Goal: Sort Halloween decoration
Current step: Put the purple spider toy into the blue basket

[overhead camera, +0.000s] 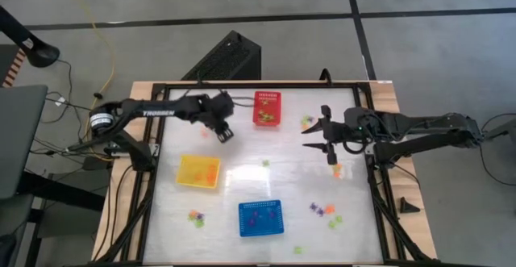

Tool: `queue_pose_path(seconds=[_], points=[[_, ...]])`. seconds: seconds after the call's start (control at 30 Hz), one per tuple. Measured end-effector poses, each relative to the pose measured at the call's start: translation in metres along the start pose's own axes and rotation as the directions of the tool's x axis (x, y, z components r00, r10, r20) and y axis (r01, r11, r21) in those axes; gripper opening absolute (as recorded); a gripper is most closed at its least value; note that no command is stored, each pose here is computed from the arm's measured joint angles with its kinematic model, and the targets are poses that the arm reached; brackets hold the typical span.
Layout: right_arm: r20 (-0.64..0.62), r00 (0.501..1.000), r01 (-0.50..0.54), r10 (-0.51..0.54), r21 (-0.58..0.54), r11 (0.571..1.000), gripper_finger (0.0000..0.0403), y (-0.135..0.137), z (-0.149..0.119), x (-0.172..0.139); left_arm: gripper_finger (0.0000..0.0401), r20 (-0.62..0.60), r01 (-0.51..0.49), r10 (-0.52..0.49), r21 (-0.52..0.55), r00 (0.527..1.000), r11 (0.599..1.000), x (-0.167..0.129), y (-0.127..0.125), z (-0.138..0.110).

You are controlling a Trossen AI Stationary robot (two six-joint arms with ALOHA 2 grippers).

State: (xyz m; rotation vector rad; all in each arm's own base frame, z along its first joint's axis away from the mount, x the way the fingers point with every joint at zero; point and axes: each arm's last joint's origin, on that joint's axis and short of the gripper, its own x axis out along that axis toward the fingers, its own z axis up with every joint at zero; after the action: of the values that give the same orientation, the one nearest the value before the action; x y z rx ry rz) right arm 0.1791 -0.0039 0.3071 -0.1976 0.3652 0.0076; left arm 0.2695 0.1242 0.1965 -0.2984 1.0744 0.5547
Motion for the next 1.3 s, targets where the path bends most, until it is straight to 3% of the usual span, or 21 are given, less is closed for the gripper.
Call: queue_pose_path(seconds=[0.17,0.73,0.83,1.0,1.3], points=[[-0.013,1.0,0.001,-0.001,0.016,1.0,0.0211,0.0,-0.001,0.0,0.0108,-0.081,0.031,-0.038,-0.083,0.996,0.996,0.009,0.026,-0.012],[0.028,1.0,0.014,-0.014,0.014,1.0,0.0211,-0.002,0.003,0.0,0.0104,-0.065,0.01,-0.014,-0.07,0.998,0.997,0.038,0.029,-0.052],[0.048,0.999,0.019,-0.018,-0.01,1.0,0.0211,-0.003,0.005,0.0,0.0084,-0.069,0.009,-0.014,-0.062,0.997,0.998,0.038,0.029,-0.053],[0.067,0.998,0.024,-0.022,-0.032,0.999,0.0211,-0.003,0.006,0.0,0.0013,-0.067,-0.008,0.005,-0.037,0.998,0.999,0.038,0.03,-0.052],[0.069,0.997,0.031,-0.024,-0.099,0.995,0.0211,-0.003,0.006,0.0,0.0,0.023,0.073,-0.073,0.007,0.997,0.997,0.02,0.013,-0.037]])
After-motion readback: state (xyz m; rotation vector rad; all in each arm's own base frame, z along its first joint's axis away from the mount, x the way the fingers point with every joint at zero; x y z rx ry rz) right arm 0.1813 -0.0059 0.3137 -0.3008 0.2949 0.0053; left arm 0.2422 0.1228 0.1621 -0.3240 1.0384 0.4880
